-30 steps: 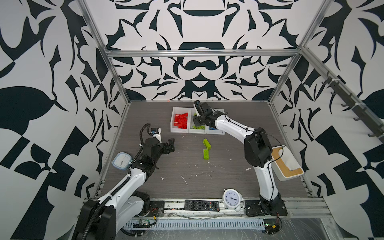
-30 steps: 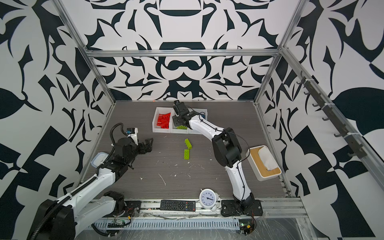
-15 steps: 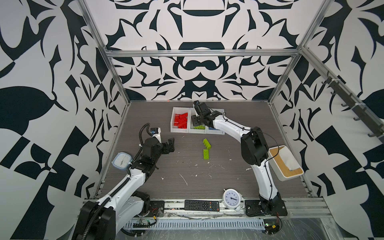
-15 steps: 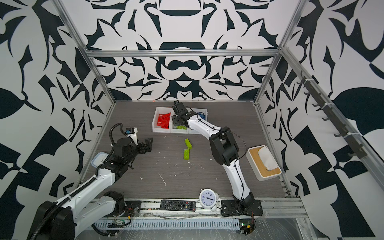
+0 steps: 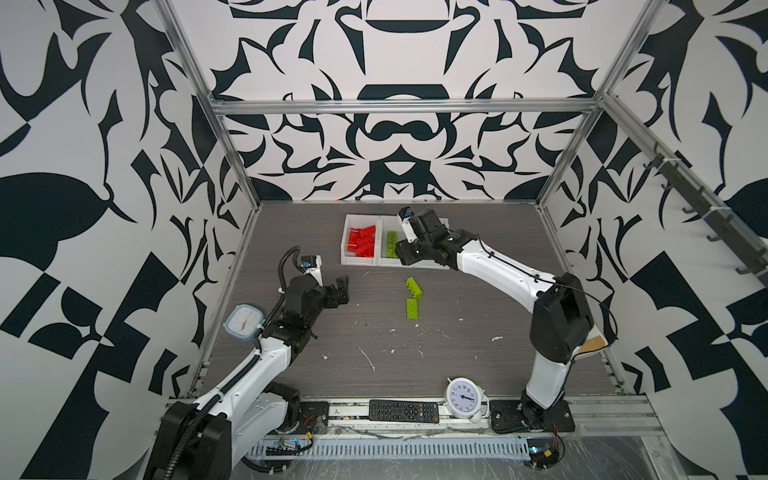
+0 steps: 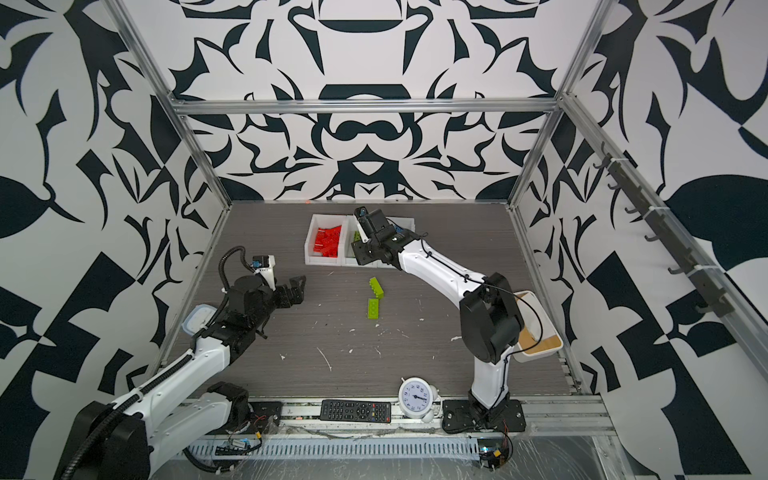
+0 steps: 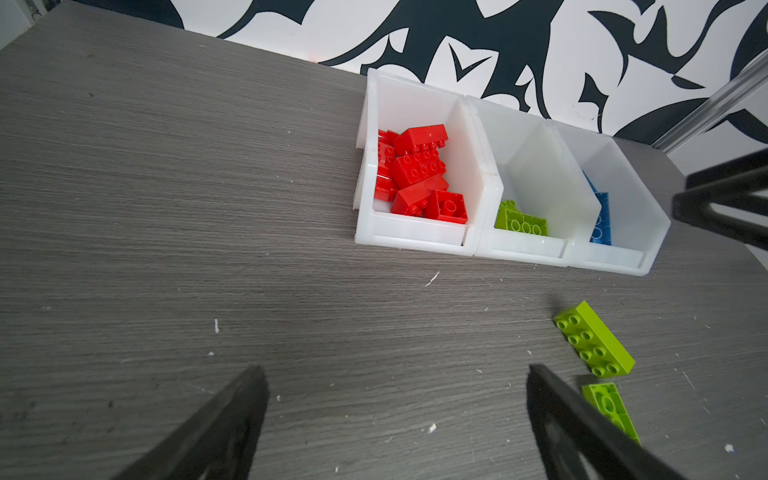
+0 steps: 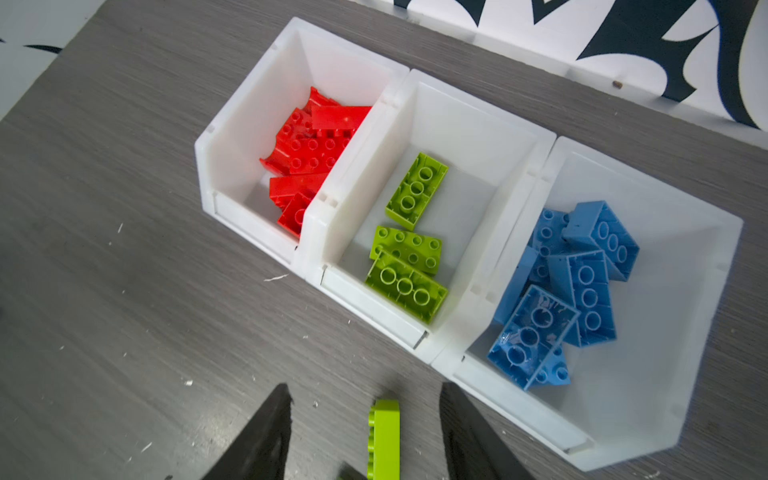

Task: Sort the legos into containers by color
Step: 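Lower the right gripper onto the next lime-green brick and close it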

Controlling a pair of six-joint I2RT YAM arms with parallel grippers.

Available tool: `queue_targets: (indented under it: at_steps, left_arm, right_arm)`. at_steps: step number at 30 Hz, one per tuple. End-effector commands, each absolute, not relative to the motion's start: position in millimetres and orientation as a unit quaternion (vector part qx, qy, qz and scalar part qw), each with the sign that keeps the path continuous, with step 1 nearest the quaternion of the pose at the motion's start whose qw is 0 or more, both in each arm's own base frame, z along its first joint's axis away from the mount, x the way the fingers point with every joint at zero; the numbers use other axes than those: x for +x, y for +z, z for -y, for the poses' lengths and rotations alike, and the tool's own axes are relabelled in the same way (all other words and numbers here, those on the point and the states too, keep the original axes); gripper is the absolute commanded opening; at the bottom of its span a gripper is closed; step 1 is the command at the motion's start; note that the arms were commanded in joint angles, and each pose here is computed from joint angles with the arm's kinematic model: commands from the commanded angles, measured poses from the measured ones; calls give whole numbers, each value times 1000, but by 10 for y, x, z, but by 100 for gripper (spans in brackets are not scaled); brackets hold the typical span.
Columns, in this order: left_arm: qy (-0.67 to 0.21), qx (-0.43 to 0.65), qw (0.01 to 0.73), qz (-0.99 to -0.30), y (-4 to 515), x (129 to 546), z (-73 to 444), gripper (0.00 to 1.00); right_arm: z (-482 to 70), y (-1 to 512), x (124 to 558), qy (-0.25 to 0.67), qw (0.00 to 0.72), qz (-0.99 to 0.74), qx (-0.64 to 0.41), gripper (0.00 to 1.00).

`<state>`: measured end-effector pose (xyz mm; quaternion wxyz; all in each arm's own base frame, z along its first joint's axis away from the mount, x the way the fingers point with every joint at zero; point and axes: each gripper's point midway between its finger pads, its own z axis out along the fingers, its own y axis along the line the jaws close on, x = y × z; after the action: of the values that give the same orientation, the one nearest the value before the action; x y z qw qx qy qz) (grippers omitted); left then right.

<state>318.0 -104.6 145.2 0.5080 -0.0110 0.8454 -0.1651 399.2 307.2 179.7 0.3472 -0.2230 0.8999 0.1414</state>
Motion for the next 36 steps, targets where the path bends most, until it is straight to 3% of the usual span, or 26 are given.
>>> queue_targets:
  at_steps: [1, 6, 14, 36]
  left_arm:
    - [-159, -15, 504, -849, 1388, 3159, 1010, 100]
    - [-158, -15, 504, -849, 1383, 3165, 1010, 100]
    - [-159, -12, 501, -851, 1372, 3169, 1021, 100]
    - [-157, -11, 501, -851, 1378, 3164, 1017, 100]
  right_arm:
    - [-2991, 1839, 3747, 142, 340, -895, -251, 60]
    - [-2757, 1643, 3581, 107, 319, -908, -251, 61]
    - [-2764, 1301, 3433, 124, 286, -918, -245, 61]
    - [-2781, 588, 3532, 66, 235, -935, -256, 54]
